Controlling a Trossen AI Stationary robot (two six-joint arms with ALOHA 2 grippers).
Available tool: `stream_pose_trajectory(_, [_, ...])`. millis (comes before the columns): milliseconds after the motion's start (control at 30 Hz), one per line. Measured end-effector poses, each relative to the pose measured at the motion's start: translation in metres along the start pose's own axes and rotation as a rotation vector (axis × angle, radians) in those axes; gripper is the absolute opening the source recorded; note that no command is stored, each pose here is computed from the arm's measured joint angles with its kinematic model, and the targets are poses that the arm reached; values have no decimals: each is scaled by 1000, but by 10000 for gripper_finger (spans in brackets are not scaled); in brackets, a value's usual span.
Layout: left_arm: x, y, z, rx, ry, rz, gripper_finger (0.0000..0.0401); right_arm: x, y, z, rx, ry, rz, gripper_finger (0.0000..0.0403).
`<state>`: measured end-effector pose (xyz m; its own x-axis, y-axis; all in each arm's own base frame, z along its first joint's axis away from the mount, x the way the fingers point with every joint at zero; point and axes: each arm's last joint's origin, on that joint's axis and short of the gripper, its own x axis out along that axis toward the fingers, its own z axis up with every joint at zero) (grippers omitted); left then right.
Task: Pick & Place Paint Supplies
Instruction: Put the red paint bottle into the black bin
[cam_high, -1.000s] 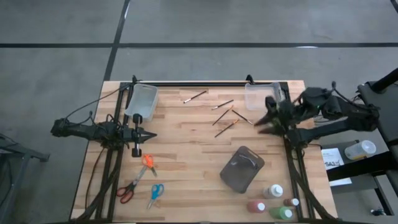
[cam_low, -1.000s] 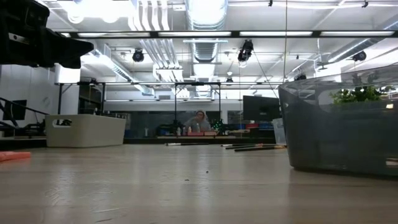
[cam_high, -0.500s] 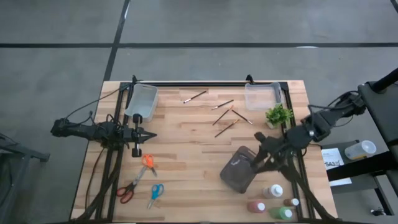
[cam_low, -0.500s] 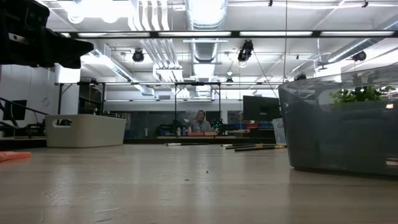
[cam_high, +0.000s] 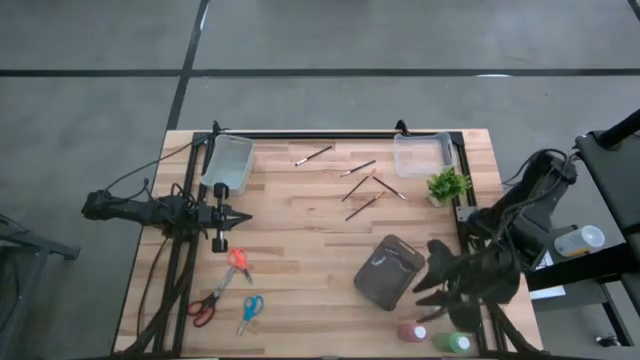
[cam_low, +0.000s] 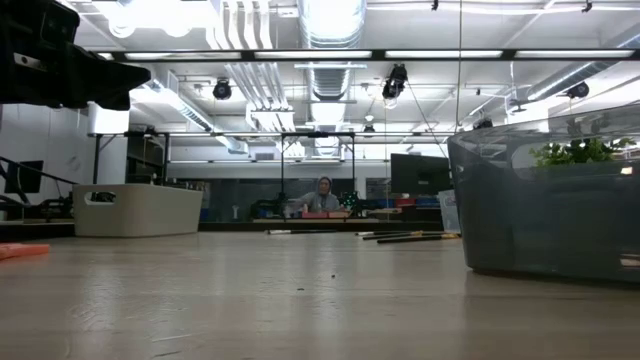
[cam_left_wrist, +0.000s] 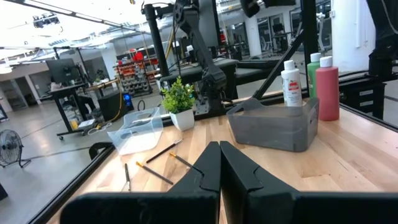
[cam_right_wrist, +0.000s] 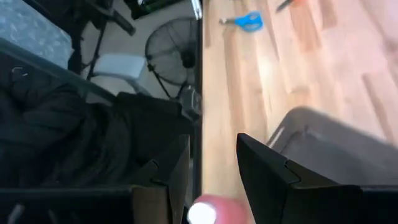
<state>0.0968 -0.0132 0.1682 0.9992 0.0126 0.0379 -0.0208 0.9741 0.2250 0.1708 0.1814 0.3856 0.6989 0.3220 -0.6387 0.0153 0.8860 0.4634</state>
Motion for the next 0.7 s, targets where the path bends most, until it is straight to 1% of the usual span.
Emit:
stream_pose_trajectory(67, [0, 0, 0, 0, 0, 0, 0, 4, 5, -3, 28, 50, -42, 131])
stream_pose_trajectory(167, [0, 0, 0, 0, 0, 0, 0, 5, 11, -10, 74, 129, -136, 131])
stream_pose_trajectory(333, [0, 0, 0, 0, 0, 0, 0, 17, 16, -28, 109, 220, -278, 131])
stream_pose_trajectory(433, [0, 0, 0, 0, 0, -1, 0, 23, 20, -34, 133, 235, -305, 131])
stream_pose_trajectory(500, [0, 0, 0, 0, 0, -1, 0, 27, 23, -39, 170, 239, -317, 131])
stream_pose_trajectory(700, [0, 0, 0, 0, 0, 0, 0, 36, 24, -47, 353, 268, -397, 131])
